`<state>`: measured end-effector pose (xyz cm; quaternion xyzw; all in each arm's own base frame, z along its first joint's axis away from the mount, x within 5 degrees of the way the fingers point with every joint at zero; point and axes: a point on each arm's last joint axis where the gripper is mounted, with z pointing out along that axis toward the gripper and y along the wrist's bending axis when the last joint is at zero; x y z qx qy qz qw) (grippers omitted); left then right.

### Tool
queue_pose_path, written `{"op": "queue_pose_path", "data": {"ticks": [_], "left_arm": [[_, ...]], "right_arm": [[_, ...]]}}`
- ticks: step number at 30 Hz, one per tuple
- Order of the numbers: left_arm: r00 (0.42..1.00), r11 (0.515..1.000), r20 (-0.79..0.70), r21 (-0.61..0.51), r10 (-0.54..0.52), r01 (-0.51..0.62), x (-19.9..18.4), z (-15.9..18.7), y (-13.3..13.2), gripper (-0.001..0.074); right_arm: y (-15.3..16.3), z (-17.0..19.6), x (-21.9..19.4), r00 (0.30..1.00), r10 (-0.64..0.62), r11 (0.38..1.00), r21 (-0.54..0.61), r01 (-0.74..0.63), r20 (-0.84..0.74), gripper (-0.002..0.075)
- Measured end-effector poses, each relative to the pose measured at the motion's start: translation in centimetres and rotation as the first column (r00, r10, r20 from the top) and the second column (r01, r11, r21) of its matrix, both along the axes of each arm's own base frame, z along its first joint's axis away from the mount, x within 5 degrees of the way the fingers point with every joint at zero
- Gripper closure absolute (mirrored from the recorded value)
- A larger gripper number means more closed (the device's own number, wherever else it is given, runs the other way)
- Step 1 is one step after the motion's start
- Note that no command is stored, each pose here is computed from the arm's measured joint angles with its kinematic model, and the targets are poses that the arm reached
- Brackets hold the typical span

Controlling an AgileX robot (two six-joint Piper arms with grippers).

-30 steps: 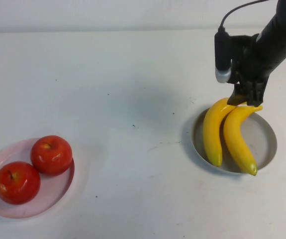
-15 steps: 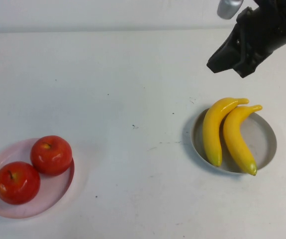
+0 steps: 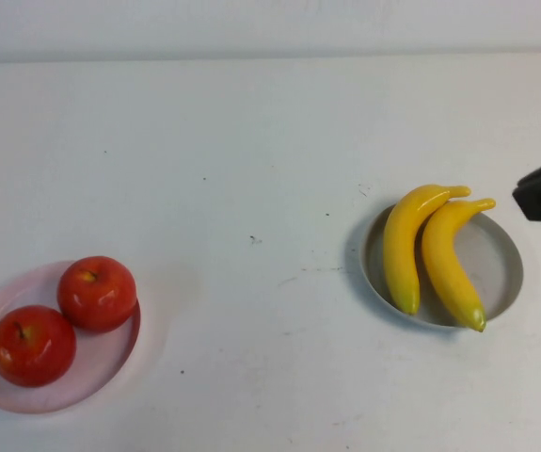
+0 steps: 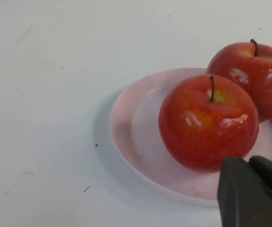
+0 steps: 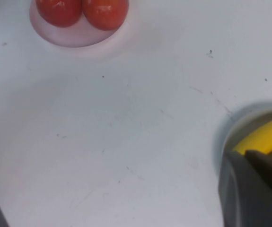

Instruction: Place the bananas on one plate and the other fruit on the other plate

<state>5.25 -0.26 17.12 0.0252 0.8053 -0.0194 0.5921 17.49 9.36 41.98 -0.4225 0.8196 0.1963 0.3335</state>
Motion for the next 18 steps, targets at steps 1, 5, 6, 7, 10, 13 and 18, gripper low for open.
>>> {"op": "queue_pose_path", "data": {"ticks": [1,5,6,7,10,13,18], "left_arm": [[1.000,1.000,0.000,0.000,0.000,0.000,0.0,0.0,0.0,0.0732],[1.000,1.000,0.000,0.000,0.000,0.000,0.0,0.0,0.0,0.0732],[1.000,1.000,0.000,0.000,0.000,0.000,0.0,0.0,0.0,0.0732],[1.000,1.000,0.000,0.000,0.000,0.000,0.0,0.0,0.0,0.0732],[1.000,1.000,0.000,0.000,0.000,0.000,0.0,0.0,0.0,0.0732],[1.000,1.000,0.000,0.000,0.000,0.000,0.0,0.0,0.0,0.0732],[1.000,1.000,0.000,0.000,0.000,0.000,0.0,0.0,0.0,0.0732]], "right_arm": [[-0.3,0.2,-0.9,1.000,-0.007,1.000,-0.001,0.007,0.017,0.0741],[-1.3,0.6,-3.4,0.996,-0.088,0.996,0.017,0.087,0.021,0.0741],[-1.6,0.6,-3.6,0.993,-0.122,0.992,0.018,0.121,0.007,0.0741],[-1.7,0.3,-3.7,0.987,-0.158,0.987,0.018,0.158,-0.007,0.0741],[-2.2,-0.5,-3.5,0.966,-0.258,0.966,0.036,0.257,0.017,0.0741],[-3.0,-2.4,-3.5,0.927,-0.357,0.933,0.087,0.349,0.117,0.0741],[-5.2,-7.4,-5.2,0.805,-0.536,0.841,0.249,0.481,0.255,0.0741]]}}
